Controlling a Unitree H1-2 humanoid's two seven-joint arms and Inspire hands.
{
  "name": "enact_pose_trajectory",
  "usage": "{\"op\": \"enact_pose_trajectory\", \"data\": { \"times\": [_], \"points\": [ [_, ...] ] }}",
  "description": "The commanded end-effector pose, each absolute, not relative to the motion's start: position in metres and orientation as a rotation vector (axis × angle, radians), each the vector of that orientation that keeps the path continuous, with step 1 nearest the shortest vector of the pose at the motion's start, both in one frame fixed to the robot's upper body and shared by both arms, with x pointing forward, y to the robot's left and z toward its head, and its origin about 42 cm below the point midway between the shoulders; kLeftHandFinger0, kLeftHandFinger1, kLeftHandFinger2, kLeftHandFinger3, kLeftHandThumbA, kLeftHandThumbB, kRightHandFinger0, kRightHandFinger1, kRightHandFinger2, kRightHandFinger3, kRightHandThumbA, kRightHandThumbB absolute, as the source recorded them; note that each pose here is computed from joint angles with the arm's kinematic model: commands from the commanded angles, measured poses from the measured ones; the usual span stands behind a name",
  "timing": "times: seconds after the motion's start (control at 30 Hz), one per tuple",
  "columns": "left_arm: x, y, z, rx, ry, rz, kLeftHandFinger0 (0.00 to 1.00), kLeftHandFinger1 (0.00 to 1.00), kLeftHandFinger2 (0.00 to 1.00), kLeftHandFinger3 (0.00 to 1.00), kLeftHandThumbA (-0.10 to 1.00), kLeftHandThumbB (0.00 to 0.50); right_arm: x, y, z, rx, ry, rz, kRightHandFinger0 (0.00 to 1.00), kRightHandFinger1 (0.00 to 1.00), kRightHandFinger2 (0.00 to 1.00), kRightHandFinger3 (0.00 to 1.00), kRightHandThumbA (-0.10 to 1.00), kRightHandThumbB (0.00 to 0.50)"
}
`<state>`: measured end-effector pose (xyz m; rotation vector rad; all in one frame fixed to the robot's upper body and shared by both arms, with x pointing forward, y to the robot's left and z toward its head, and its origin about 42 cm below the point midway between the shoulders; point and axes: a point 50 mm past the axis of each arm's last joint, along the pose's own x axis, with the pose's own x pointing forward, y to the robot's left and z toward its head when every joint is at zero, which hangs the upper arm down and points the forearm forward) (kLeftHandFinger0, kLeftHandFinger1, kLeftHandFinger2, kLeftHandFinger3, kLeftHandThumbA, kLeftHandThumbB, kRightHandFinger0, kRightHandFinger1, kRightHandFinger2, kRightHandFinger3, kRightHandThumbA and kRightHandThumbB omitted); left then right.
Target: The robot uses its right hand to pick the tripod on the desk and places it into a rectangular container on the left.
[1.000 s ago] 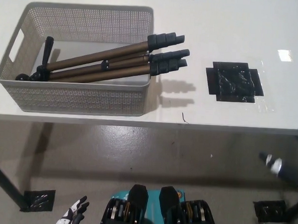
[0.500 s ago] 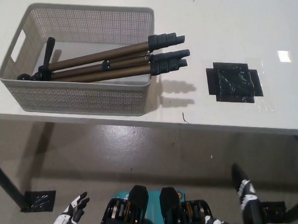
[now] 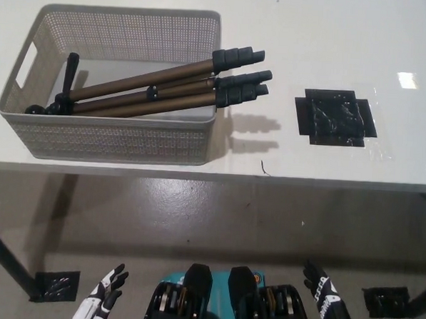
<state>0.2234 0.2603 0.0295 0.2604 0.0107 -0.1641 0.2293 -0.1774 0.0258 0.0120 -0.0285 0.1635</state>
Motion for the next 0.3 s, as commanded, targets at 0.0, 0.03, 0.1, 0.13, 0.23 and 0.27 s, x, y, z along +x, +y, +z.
{"op": "enact_pose_trajectory", "data": {
  "times": [0.0, 0.03, 0.1, 0.13, 0.23, 0.27],
  "points": [
    [0.233, 0.261, 0.047, 0.240, -0.073, -0.133, 1.00, 1.00, 1.00, 1.00, 1.00, 0.214, 0.240, -0.176, 0.035, 0.077, -0.120, 0.179, 1.00, 1.00, 1.00, 1.00, 1.00, 0.276],
    [0.234, 0.261, 0.048, 0.232, -0.076, -0.132, 1.00, 1.00, 1.00, 1.00, 1.00, 0.208, 0.241, -0.175, 0.035, 0.076, -0.122, 0.183, 1.00, 1.00, 1.00, 1.00, 1.00, 0.274],
    [0.241, 0.260, 0.052, 0.235, -0.096, -0.129, 1.00, 1.00, 1.00, 1.00, 1.00, 0.208, 0.245, -0.178, 0.036, 0.063, -0.123, 0.182, 1.00, 1.00, 1.00, 1.00, 1.00, 0.284],
    [0.243, 0.259, 0.053, 0.232, -0.100, -0.130, 1.00, 1.00, 1.00, 1.00, 1.00, 0.204, 0.246, -0.178, 0.037, 0.061, -0.125, 0.181, 1.00, 1.00, 1.00, 1.00, 1.00, 0.284],
    [0.246, 0.260, 0.059, 0.231, -0.103, -0.112, 1.00, 1.00, 1.00, 1.00, 1.00, 0.235, 0.247, -0.177, 0.036, 0.061, -0.122, 0.181, 1.00, 1.00, 1.00, 1.00, 1.00, 0.285],
    [0.246, 0.260, 0.059, 0.232, -0.102, -0.111, 1.00, 1.00, 1.00, 1.00, 1.00, 0.234, 0.247, -0.177, 0.036, 0.062, -0.122, 0.181, 1.00, 1.00, 1.00, 1.00, 1.00, 0.285]
  ]
}}
